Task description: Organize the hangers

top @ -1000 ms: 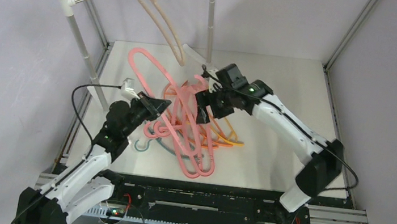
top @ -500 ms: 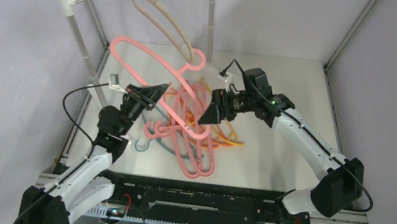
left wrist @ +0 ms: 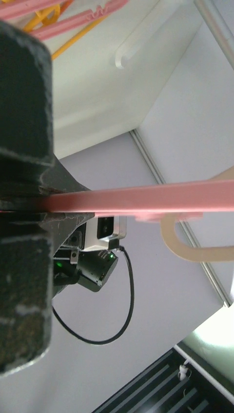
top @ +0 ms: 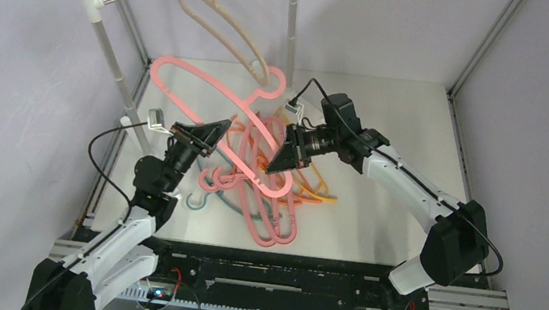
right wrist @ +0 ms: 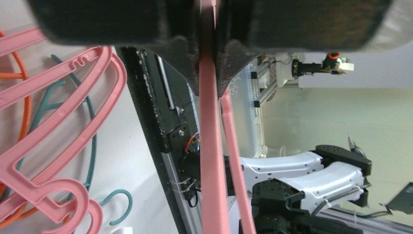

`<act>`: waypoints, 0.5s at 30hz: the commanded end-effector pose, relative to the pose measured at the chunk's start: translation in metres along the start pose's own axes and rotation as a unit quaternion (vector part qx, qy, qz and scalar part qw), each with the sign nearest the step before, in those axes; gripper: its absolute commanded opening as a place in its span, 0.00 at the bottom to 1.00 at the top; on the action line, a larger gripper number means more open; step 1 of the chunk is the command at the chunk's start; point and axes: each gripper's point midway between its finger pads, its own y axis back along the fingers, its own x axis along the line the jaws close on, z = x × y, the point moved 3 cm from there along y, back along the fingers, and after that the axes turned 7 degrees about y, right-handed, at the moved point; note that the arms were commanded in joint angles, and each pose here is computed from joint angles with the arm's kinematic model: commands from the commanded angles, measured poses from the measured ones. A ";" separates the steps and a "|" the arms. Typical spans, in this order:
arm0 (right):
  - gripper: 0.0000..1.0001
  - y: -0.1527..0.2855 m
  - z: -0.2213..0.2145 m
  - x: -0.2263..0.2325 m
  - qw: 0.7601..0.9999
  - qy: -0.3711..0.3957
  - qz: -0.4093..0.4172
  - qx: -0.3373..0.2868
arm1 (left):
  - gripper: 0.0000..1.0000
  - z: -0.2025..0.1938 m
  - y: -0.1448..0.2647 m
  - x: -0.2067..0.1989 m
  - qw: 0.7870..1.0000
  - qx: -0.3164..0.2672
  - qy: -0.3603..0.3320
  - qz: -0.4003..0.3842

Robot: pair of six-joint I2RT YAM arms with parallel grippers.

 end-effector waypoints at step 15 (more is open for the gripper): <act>0.00 0.079 -0.043 -0.080 0.947 -0.038 -0.317 0.038 | 0.73 -0.002 0.014 0.036 0.988 0.029 -0.089 0.123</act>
